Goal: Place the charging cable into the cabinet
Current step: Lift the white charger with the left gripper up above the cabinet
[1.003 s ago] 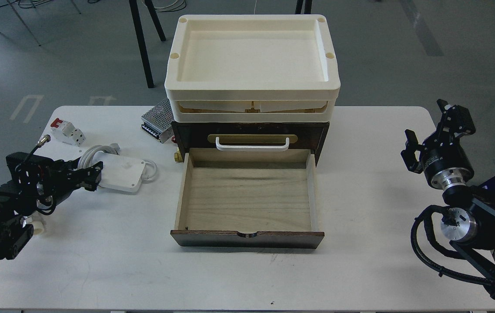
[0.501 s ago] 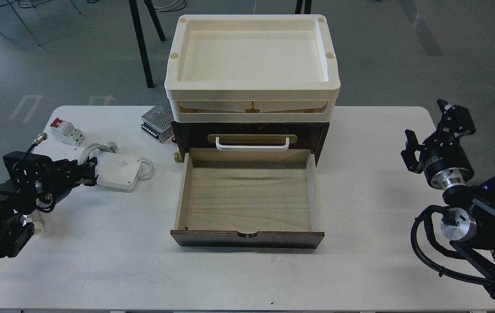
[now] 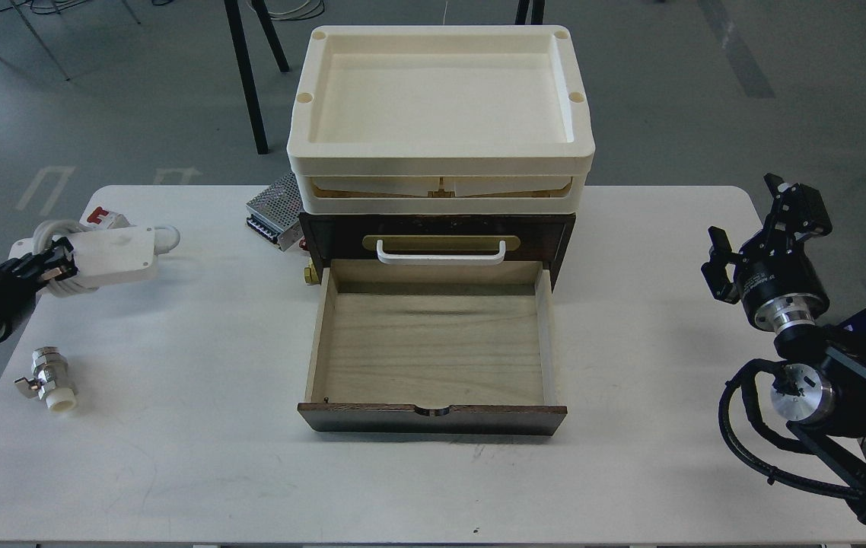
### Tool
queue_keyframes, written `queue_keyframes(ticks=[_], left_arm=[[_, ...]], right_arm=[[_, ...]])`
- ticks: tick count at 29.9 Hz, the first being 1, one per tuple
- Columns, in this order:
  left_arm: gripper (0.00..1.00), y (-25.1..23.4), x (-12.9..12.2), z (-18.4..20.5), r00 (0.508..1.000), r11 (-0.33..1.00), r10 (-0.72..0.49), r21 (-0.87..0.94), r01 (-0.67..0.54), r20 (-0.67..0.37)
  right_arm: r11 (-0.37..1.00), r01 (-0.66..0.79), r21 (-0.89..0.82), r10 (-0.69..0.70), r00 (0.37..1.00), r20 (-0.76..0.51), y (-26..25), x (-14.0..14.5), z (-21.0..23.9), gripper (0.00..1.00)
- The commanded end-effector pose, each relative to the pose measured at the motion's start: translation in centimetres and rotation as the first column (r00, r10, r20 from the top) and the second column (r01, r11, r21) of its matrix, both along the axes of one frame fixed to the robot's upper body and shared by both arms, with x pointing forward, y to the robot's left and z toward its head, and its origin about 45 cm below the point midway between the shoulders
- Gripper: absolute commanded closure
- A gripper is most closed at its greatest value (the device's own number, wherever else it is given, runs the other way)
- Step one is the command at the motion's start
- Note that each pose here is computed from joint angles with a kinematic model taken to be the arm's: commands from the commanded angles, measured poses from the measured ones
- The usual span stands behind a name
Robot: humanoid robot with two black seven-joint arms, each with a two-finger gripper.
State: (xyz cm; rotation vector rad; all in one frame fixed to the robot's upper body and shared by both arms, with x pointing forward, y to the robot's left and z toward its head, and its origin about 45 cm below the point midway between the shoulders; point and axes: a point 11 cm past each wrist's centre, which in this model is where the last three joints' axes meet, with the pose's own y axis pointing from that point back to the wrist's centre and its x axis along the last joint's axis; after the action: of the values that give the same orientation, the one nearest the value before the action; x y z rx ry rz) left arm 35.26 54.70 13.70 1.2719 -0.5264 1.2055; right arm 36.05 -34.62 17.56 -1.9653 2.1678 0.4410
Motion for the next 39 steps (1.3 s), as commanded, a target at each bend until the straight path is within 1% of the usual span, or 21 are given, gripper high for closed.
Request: queue_keyframes(ticks=[1,3,6,10,13,15,19,23,27,29,30,32,34,37,39], left_arm=[[1.0,2.5,0.4,3.2,0.989,0.977,0.132,-0.178,-0.12,0.06],[1.0,2.8,2.0,6.1,0.982,0.958,0.154,-0.26,-0.123,0.106],[1.0,3.5,3.6,10.5,0.97,0.921,0.178,-0.376,-0.105,0.164],[1.0,2.4,6.1,15.1,0.953,0.861,0.177,-0.508,-0.028,0.247],[1.0,1.3,8.0,18.6,0.937,0.853,0.152,-0.52,0.037,0.315],[1.0,0.7,8.9,20.2,0.927,0.849,0.14,-0.523,0.068,0.348],[1.0,-1.4,11.1,26.1,0.889,0.833,0.092,-0.523,0.178,0.448],[1.0,-4.3,12.7,33.0,0.84,0.792,0.017,-0.52,0.319,0.542],[1.0,-7.5,13.3,40.4,0.762,0.759,-0.052,-0.47,0.451,0.646],[0.99,-10.4,13.6,42.7,0.73,0.729,-0.12,-0.439,0.524,0.673],[0.99,-12.2,13.9,43.3,0.72,0.71,-0.164,-0.425,0.561,0.675],[0.99,-16.3,14.0,44.0,0.692,0.664,-0.279,-0.387,0.64,0.666],[0.99,-20.5,13.6,44.9,0.648,0.629,-0.416,-0.313,0.712,0.638],[0.99,-25.8,12.5,44.4,0.577,0.566,-0.583,-0.224,0.793,0.572],[0.99,-28.5,11.7,43.7,0.53,0.513,-0.659,-0.196,0.835,0.533]], right_arm=[[1.0,-0.001,0.0,0.001,1.0,-0.001,0.0,0.0,0.0,0.01],[1.0,-0.001,0.0,0.001,1.0,-0.001,0.0,0.0,0.0,0.01],[1.0,-0.001,0.0,0.001,1.0,-0.001,0.0,0.0,0.0,0.01],[1.0,-0.002,0.0,0.002,1.0,0.0,0.1,0.0,0.0,0.01],[1.0,-0.001,0.0,0.001,1.0,-0.001,0.0,0.0,0.0,0.01],[1.0,-0.002,0.0,0.002,1.0,0.0,0.1,0.0,0.0,0.01],[1.0,-0.001,0.0,0.001,1.0,-0.001,0.0,0.0,0.0,0.01],[1.0,-0.001,0.0,0.001,1.0,-0.001,0.0,0.0,0.0,0.01],[1.0,-0.001,0.0,0.001,1.0,-0.001,0.0,0.0,0.0,0.01],[1.0,-0.001,0.0,0.001,1.0,-0.001,0.0,0.0,0.0,0.01],[1.0,-0.001,0.0,0.001,1.0,-0.001,0.0,0.0,0.0,0.01],[1.0,-0.001,0.0,0.001,1.0,-0.001,0.0,0.0,0.0,0.01],[1.0,-0.001,0.0,0.001,1.0,-0.001,0.0,0.0,0.0,0.01],[1.0,-0.001,0.0,0.001,1.0,-0.001,0.0,0.0,0.0,0.01],[1.0,-0.001,0.0,0.001,1.0,-0.001,0.0,0.0,0.0,0.01]])
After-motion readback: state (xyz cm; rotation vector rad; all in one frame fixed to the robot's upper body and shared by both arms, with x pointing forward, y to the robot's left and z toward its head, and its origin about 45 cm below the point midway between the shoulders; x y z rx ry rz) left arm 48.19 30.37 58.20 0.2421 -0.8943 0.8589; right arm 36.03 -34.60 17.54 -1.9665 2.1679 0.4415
